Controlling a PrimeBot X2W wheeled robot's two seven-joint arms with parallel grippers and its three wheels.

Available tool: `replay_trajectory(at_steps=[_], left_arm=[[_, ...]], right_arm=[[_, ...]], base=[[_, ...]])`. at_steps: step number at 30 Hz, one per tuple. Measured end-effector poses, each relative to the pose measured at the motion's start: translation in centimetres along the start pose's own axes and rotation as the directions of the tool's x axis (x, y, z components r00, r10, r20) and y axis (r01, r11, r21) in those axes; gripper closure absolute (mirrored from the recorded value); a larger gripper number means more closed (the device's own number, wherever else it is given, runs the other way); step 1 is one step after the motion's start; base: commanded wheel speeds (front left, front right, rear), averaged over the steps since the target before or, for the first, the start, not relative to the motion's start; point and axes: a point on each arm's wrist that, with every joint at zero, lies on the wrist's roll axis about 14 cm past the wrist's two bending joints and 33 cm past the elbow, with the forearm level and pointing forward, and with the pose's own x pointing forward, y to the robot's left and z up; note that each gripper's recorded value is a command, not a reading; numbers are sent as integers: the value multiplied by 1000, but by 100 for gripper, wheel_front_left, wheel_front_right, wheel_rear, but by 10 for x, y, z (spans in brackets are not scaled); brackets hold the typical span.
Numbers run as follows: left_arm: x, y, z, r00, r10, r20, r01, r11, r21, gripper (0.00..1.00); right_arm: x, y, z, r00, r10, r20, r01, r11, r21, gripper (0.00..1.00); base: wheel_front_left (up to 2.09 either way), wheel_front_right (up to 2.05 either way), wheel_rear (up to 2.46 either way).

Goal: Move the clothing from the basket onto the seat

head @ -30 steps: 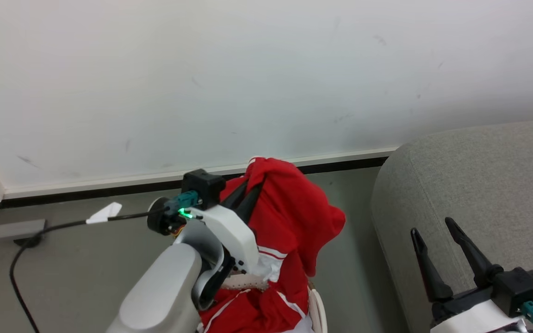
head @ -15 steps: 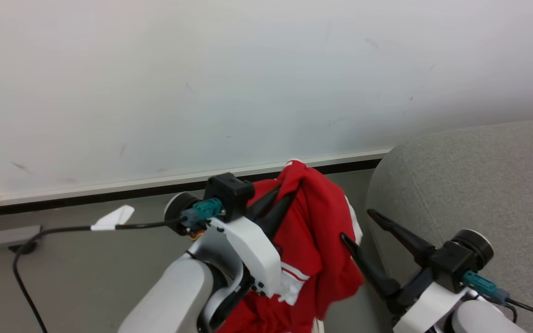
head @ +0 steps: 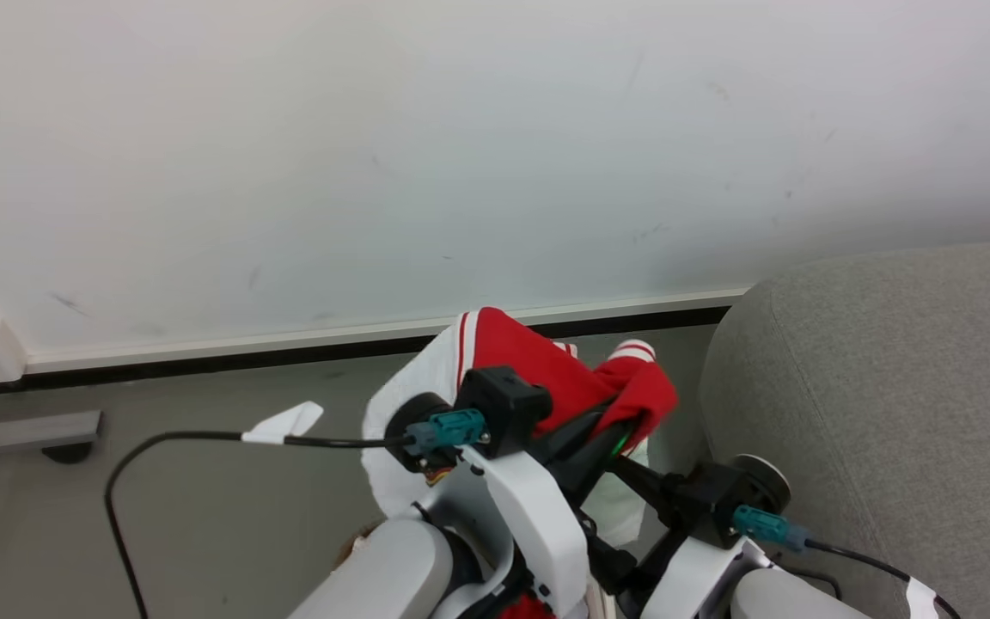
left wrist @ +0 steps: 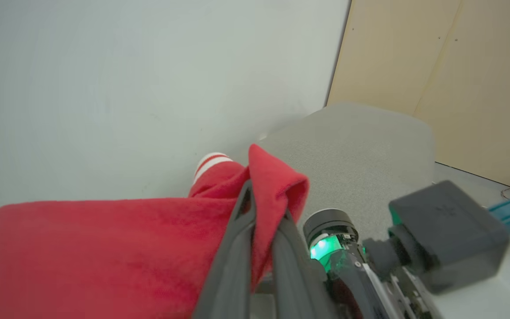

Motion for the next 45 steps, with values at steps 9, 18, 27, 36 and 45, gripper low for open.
replay_trajectory(at_steps=[9, 18, 27, 36, 45], left_arm=[[-2, -3, -4, 1000, -9, -12, 9, 1000, -14, 100], [-6, 24, -10, 997, 83, -9, -83, 996, -27, 100], [-10, 42, -16, 989, 149, 3, -149, 988, -35, 0], [-16, 52, -26, 978, 208, 21, -207, 978, -20, 0], [-29, 52, -68, 970, 241, -23, -241, 970, -1, 0]], right_arm=[[10, -8, 22, 999, -11, 53, 10, 1000, 21, 100], [-1, -21, 26, 995, -57, 85, 54, 998, 37, 100], [-9, -31, 32, 989, -92, 111, 89, 995, 32, 100], [-17, -47, 39, 982, -133, 134, 133, 991, 16, 100], [-39, -77, 46, 962, -227, 153, 229, 973, 0, 100]], base=[[0, 0, 0], [0, 0, 0], [0, 0, 0], [0, 0, 0], [0, 0, 0]])
